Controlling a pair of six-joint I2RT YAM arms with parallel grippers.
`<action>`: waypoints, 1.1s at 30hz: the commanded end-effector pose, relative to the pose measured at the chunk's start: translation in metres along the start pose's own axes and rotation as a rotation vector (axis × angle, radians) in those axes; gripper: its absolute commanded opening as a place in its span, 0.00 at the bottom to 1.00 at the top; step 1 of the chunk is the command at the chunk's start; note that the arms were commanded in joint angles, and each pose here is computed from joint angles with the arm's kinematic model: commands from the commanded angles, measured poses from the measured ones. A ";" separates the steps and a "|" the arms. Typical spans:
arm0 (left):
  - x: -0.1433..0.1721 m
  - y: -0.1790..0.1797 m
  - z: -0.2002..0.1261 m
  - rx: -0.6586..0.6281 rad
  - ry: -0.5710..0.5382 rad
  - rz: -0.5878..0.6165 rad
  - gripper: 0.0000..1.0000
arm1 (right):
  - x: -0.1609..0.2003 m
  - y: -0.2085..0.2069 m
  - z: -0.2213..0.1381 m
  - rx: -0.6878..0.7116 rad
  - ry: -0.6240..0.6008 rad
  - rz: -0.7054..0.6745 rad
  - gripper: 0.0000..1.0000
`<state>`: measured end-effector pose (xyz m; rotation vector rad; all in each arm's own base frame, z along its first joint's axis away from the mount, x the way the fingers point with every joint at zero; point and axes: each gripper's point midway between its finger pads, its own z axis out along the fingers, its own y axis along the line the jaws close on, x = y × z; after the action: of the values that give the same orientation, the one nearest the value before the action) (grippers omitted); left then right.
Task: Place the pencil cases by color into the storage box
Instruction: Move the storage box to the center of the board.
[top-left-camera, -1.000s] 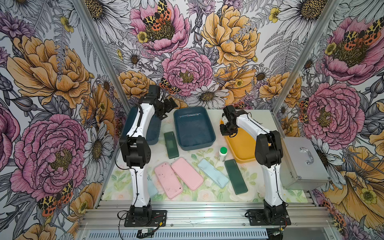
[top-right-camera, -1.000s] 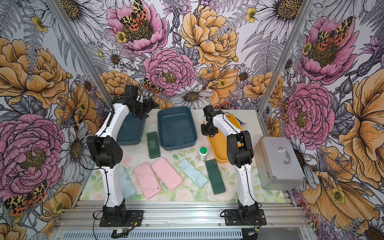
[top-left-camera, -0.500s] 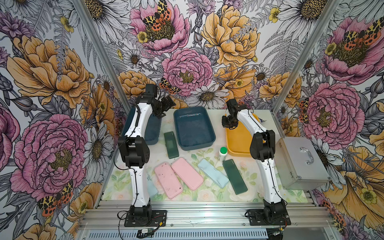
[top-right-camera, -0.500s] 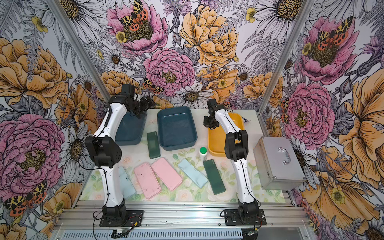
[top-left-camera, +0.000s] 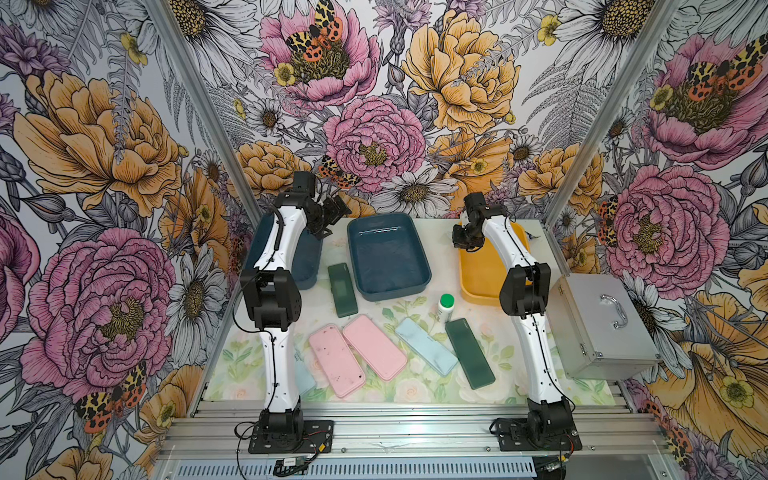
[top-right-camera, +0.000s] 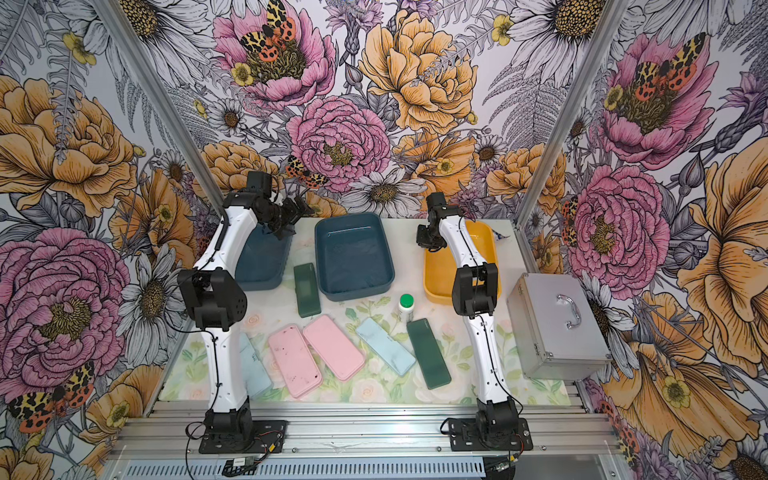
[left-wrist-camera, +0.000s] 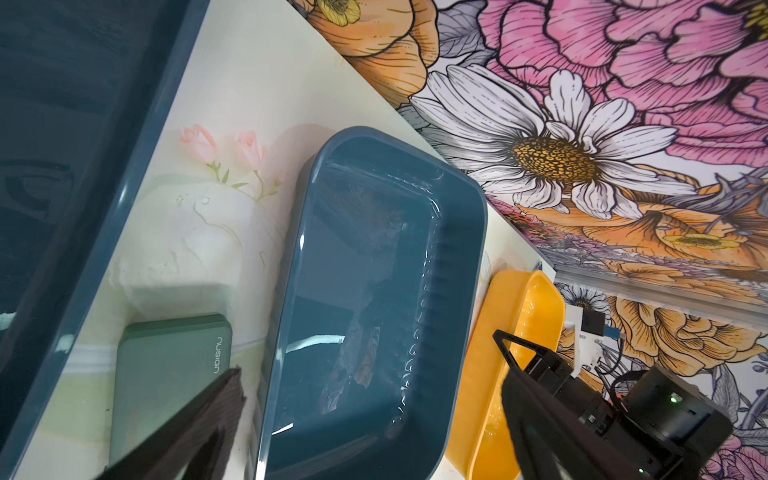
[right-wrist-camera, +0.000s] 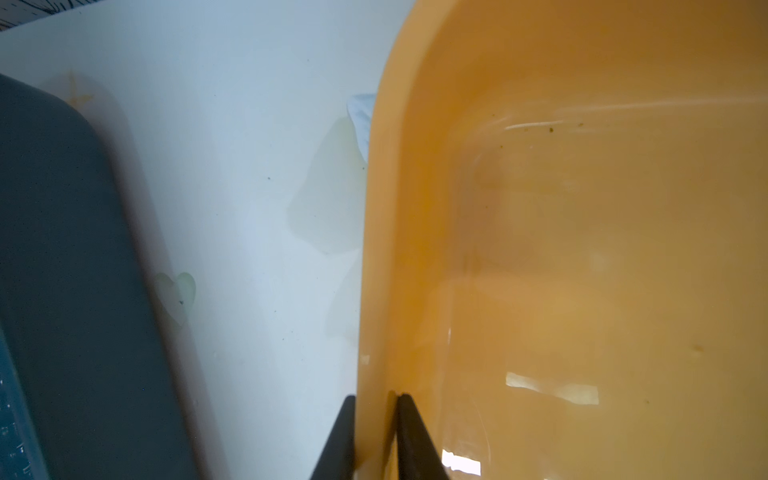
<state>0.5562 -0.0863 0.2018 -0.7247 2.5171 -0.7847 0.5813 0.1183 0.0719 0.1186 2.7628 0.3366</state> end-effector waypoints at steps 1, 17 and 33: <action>-0.006 0.000 0.000 0.015 -0.003 -0.009 0.99 | -0.010 0.010 0.007 -0.074 -0.024 -0.026 0.19; 0.005 0.001 0.024 -0.025 0.021 0.055 0.99 | -0.025 0.012 -0.019 -0.068 -0.095 -0.025 0.49; 0.012 0.024 0.063 -0.248 -0.007 0.181 0.99 | -0.020 0.032 -0.103 -0.025 -0.203 -0.083 0.55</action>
<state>0.5756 -0.1079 0.1655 -0.5762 2.5859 -0.5529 0.5695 0.1198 0.1482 0.0599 2.6199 0.3458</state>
